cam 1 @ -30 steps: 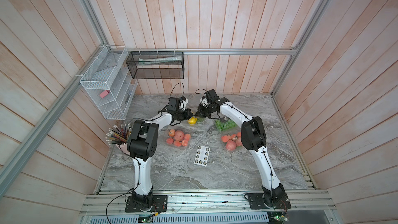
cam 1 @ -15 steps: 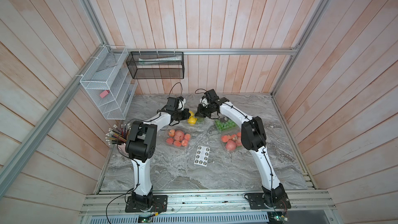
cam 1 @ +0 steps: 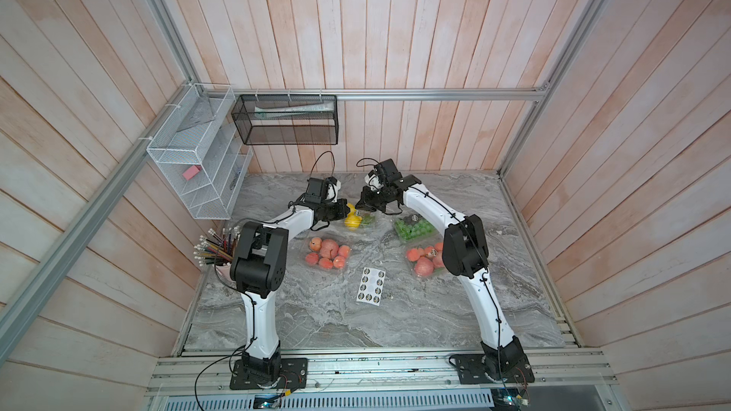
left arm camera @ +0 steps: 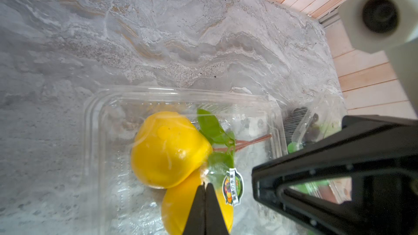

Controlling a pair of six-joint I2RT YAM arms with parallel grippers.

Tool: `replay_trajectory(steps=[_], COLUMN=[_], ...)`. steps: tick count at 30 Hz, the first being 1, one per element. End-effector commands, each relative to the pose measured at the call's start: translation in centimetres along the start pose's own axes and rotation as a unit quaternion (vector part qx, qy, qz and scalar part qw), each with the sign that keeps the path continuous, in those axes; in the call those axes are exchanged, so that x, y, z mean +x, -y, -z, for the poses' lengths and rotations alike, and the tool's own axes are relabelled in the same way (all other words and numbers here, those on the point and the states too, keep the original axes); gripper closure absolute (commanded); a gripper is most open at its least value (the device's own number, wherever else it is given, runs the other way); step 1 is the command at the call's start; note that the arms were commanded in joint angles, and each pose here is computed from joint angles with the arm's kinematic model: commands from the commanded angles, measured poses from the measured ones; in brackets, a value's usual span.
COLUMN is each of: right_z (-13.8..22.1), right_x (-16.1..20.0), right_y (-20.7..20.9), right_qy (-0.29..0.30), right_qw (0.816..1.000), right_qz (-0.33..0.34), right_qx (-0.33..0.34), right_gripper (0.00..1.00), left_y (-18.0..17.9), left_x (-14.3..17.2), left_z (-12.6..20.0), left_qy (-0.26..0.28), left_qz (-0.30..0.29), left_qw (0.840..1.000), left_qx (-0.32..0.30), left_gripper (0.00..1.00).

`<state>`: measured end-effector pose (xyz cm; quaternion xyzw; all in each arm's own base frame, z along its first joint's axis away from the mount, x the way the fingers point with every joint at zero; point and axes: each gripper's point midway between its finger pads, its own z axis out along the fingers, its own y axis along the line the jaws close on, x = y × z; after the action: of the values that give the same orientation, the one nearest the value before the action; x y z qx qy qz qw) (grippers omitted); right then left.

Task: Label fruit boxes
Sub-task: Stick the label on the fruit box.

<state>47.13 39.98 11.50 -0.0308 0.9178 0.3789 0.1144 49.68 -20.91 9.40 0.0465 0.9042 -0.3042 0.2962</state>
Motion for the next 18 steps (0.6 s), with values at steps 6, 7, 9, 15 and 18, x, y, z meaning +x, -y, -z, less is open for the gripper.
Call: replay_trajectory(steps=[6, 7, 9, 15, 18], right_z=[-2.6, -2.7, -2.9, -2.4, -1.9], right_x=[1.9, 2.0, 2.2, 2.1, 2.1], right_y=[3.1, 3.4, 4.0, 5.4, 5.5], right_qy=[-0.038, -0.04, -0.041, -0.035, -0.032], right_qw=[0.999, 0.998, 0.998, 0.996, 0.996], right_qz=[-0.011, -0.013, -0.016, -0.024, -0.023], right_qx=[0.036, 0.039, 0.052, 0.078, 0.083], right_gripper=[1.0, 1.0, 1.0, 1.0, 1.0], left_y=[-0.6, -0.5, -0.6, -0.7, -0.8], left_x=[1.0, 0.8, 1.0, 1.1, 1.2], left_z=[0.2, 0.2, 0.1, 0.0, -0.1], left_qy=[-0.014, -0.012, -0.014, -0.016, -0.017], left_qz=[0.008, 0.007, 0.008, 0.007, 0.009], left_qw=[1.0, 1.0, 1.0, 1.0, 1.0], left_qx=[-0.008, -0.008, -0.008, -0.01, -0.011], left_gripper=[0.95, 0.96, 0.96, 0.96, 0.96])
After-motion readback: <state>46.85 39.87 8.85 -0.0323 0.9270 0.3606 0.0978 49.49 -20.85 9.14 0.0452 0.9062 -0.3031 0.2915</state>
